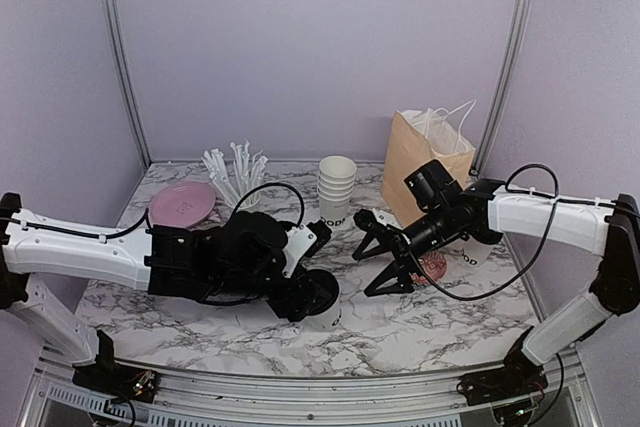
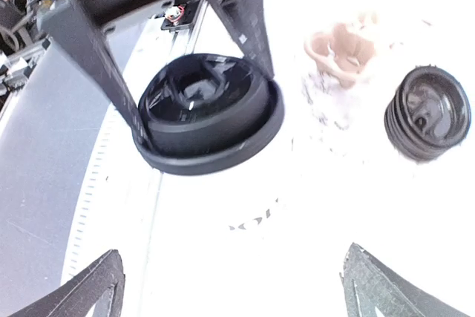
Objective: Pack the takeout coffee
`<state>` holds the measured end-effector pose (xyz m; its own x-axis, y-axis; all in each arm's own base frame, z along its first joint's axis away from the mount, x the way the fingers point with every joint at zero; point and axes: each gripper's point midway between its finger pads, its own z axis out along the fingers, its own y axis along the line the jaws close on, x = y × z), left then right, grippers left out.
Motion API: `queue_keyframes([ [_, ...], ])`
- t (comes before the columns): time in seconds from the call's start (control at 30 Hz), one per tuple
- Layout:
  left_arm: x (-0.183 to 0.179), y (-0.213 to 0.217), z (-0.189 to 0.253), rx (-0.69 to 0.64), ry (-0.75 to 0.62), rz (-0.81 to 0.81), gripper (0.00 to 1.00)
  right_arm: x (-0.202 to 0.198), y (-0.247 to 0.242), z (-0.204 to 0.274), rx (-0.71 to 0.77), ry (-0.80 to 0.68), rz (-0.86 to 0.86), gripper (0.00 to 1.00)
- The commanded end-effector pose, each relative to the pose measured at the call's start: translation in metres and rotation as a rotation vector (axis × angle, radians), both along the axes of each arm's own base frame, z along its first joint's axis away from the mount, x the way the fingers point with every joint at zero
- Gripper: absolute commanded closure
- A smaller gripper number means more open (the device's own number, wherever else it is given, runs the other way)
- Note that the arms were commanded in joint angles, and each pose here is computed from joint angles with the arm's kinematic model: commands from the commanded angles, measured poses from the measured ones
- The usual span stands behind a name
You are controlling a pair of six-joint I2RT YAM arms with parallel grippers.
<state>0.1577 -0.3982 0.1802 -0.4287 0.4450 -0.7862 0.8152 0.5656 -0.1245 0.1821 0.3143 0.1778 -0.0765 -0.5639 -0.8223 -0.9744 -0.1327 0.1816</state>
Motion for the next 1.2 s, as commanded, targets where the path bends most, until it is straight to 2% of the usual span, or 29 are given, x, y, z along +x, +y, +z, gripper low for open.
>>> queue_keyframes([
  [0.0,-0.008,-0.003,-0.025,0.171,0.002,-0.045,0.30,-0.006,-0.013,-0.004,0.012,0.091,-0.007,0.01],
  [0.17,-0.010,-0.011,-0.033,0.218,0.009,-0.064,0.28,-0.004,-0.015,-0.010,0.025,0.147,-0.027,0.02],
  [0.3,-0.010,-0.013,-0.037,0.249,0.001,-0.061,0.15,-0.005,-0.014,-0.019,0.015,0.182,-0.032,0.04],
  [0.5,-0.015,-0.020,-0.041,0.263,0.003,-0.068,0.07,-0.004,-0.014,-0.025,0.003,0.201,-0.035,0.06],
  [0.6,-0.014,-0.020,-0.023,0.242,-0.034,-0.052,0.03,-0.003,-0.013,-0.023,0.002,0.203,-0.036,0.06],
  [0.7,-0.011,-0.012,0.013,0.174,-0.107,0.010,0.01,0.007,-0.010,-0.020,-0.011,0.197,-0.067,0.09],
  [0.8,-0.003,0.011,0.049,0.029,-0.143,0.134,0.01,0.023,-0.003,-0.016,-0.030,0.199,-0.125,0.15],
  [0.87,0.002,0.031,0.047,-0.092,-0.061,0.238,0.02,0.038,0.003,-0.015,-0.044,0.219,-0.178,0.20],
  [1.0,-0.009,0.040,0.031,-0.345,0.259,0.298,0.30,0.047,0.015,-0.016,-0.051,0.322,-0.194,0.31],
  [1.1,-0.023,0.040,0.023,-0.501,0.446,0.325,0.39,0.052,0.021,-0.026,-0.070,0.381,-0.197,0.42],
  [1.17,-0.032,0.040,0.013,-0.550,0.543,0.330,0.41,0.054,0.025,-0.035,-0.085,0.430,-0.197,0.45],
])
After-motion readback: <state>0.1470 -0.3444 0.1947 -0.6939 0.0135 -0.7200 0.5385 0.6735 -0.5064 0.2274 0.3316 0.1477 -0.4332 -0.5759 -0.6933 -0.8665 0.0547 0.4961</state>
